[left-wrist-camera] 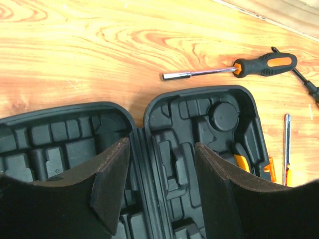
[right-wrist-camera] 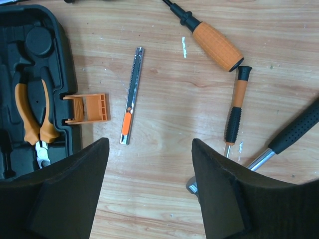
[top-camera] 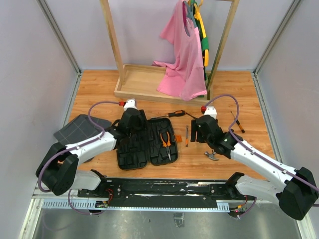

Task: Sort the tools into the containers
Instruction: Place the pliers in the storage box.

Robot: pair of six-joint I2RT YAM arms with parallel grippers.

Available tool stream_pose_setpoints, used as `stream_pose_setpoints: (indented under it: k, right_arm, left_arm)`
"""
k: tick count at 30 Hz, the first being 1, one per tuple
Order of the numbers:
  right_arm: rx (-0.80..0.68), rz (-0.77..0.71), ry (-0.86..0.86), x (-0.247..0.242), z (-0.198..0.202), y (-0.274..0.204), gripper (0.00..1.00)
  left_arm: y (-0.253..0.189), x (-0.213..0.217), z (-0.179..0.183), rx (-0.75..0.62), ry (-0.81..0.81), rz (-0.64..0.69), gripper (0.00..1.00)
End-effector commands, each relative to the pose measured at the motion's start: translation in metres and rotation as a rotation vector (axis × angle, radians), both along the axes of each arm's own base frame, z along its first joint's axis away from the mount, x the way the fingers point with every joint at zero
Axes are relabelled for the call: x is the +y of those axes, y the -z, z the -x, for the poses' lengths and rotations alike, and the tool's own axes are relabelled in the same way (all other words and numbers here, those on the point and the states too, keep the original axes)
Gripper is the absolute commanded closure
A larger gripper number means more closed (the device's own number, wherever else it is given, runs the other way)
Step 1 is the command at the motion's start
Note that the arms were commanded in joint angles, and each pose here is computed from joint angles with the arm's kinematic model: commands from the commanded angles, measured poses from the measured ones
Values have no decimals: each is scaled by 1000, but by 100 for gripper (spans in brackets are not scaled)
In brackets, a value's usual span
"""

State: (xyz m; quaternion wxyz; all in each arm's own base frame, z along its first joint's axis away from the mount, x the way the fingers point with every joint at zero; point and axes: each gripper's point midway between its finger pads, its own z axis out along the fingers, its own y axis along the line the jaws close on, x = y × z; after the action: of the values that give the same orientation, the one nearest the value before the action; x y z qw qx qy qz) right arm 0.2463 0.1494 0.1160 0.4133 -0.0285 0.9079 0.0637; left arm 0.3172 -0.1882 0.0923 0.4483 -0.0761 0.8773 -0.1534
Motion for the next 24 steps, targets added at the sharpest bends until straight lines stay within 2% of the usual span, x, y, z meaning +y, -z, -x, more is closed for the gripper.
stream_pose_setpoints:
  k: [1, 9, 15, 24]
  right_arm:
    - [6, 3, -3, -5, -1, 0, 31]
    - [79, 0, 12, -13, 1, -3, 28]
    - [140, -6, 50, -21, 4, 3, 24]
    - [321, 11, -57, 16, -9, 31, 35]
  left_arm:
    - [-27, 1, -12, -94, 7, -4, 41]
    - [-44, 5, -27, -170, 17, 49, 41]
    - [-56, -4, -22, -174, 47, 132, 39]
    - [-167, -13, -20, -229, 54, 247, 27]
